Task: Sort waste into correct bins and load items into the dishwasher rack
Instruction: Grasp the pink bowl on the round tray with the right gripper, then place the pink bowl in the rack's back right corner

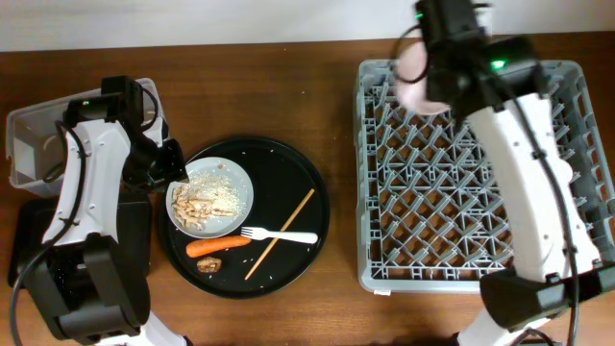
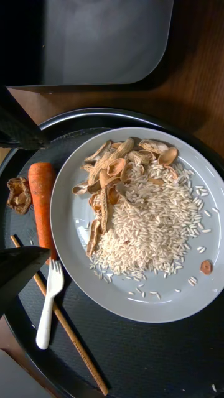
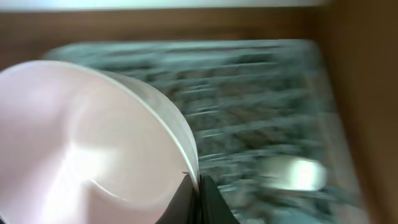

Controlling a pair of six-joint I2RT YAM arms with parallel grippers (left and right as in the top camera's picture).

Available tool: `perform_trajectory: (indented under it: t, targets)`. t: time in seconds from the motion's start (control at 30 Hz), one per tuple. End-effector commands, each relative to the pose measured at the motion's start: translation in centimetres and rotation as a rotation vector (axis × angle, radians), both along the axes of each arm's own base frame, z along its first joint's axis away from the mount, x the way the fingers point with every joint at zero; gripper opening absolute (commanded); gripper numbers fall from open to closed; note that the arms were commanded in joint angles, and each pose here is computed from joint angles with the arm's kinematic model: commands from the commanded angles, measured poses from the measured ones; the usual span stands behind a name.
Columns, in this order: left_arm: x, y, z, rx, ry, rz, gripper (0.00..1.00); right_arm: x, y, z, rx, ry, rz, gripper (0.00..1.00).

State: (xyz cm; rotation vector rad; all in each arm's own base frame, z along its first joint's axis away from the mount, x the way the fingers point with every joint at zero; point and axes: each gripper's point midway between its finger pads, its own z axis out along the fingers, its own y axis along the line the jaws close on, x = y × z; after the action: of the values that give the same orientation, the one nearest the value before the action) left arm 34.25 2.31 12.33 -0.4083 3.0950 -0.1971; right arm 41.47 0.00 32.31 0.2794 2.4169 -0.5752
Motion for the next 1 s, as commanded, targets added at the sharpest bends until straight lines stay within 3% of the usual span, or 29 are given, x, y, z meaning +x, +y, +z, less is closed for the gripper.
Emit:
perform_trajectory:
  t: [0.0,0.17,0.33,0.63,0.97]
  targets:
    - [0.1,0.0,-0.3,0.002,0.007,0.011,0.50,-0.9,-8.8,0.2,-0.179,-0.033,-0.316,0.04]
    - [0.2,0.0,-0.3,0.002,0.006,0.011,0.50,-3.2,-17.9,-2.5,-0.283,-0.005,-0.622,0.04]
    - [0.1,-0.1,-0.2,-0.003,0.010,0.011,0.50,-3.7,-22.8,-6.5,-0.371,0.054,-0.750,0.04]
    - [-0.1,-0.3,-0.2,-0.013,0.016,0.009,0.50,-1.5,-23.6,-15.2,-0.425,0.227,-0.720,0.04]
    - [0.0,-0.5,-0.2,-0.021,0.012,0.008,0.50,1.6,-17.2,-18.1,-0.396,0.230,-0.565,0.14]
